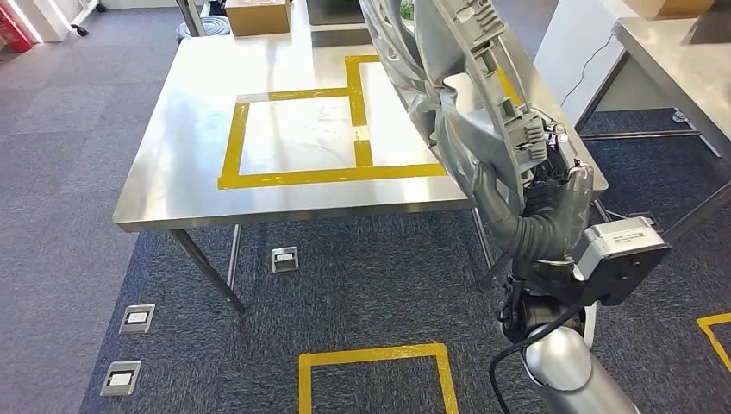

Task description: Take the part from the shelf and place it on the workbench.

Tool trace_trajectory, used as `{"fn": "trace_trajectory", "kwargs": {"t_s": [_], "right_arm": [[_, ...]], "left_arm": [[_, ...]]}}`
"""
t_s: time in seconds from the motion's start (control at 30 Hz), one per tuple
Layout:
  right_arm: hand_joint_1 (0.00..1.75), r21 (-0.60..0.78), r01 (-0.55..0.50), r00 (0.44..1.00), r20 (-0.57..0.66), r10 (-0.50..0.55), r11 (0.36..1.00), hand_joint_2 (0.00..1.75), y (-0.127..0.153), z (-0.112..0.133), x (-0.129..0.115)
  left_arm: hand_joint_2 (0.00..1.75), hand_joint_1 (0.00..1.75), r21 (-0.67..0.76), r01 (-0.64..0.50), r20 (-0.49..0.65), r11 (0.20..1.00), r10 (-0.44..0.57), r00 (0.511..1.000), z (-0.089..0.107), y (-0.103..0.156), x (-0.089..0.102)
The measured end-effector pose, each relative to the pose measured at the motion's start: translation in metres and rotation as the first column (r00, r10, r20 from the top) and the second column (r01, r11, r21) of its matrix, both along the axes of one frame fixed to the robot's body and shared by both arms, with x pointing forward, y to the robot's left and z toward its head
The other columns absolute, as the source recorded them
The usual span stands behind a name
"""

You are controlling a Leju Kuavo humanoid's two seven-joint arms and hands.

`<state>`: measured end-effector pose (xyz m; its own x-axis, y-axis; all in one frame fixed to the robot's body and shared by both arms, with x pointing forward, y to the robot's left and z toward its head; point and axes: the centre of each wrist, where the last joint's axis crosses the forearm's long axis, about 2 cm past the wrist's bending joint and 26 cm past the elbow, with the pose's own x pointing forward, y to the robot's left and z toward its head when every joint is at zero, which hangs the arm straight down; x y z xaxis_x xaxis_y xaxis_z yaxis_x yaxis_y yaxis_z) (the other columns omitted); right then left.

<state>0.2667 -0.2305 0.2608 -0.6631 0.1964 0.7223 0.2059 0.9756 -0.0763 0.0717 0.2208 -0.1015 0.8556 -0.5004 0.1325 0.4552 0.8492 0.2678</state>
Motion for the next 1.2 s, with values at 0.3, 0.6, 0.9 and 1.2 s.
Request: {"fn": "trace_trajectory", "kwargs": {"t_s": [0.3, 0.6, 0.9, 1.2], "right_arm": [[1.75, -0.005, 0.026, 1.0, 0.003, -0.026, 1.0, 1.75, -0.003, 0.001, 0.005], [1.75, -0.027, 0.036, 0.999, -0.006, -0.036, 0.999, 1.75, -0.001, -0.002, 0.009], [1.75, -0.027, 0.033, 0.999, -0.023, -0.033, 0.999, 1.75, 0.003, -0.004, 0.01], [1.75, -0.032, 0.029, 0.999, -0.029, -0.03, 0.999, 1.75, 0.005, -0.003, 0.012]], "left_arm": [[1.75, 0.0, 0.003, 0.013, -0.004, 1.0, -0.013, 1.0, 0.0, -0.001, 0.001], [1.75, 0.0, 0.003, 0.016, -0.01, 1.0, -0.016, 1.0, 0.0, -0.002, 0.0], [1.75, 0.0, 0.002, 0.018, -0.01, 1.0, -0.018, 1.0, 0.0, -0.001, 0.002], [1.75, 0.0, 0.004, 0.019, -0.011, 1.0, -0.019, 1.0, 0.0, 0.0, 0.002]]}}
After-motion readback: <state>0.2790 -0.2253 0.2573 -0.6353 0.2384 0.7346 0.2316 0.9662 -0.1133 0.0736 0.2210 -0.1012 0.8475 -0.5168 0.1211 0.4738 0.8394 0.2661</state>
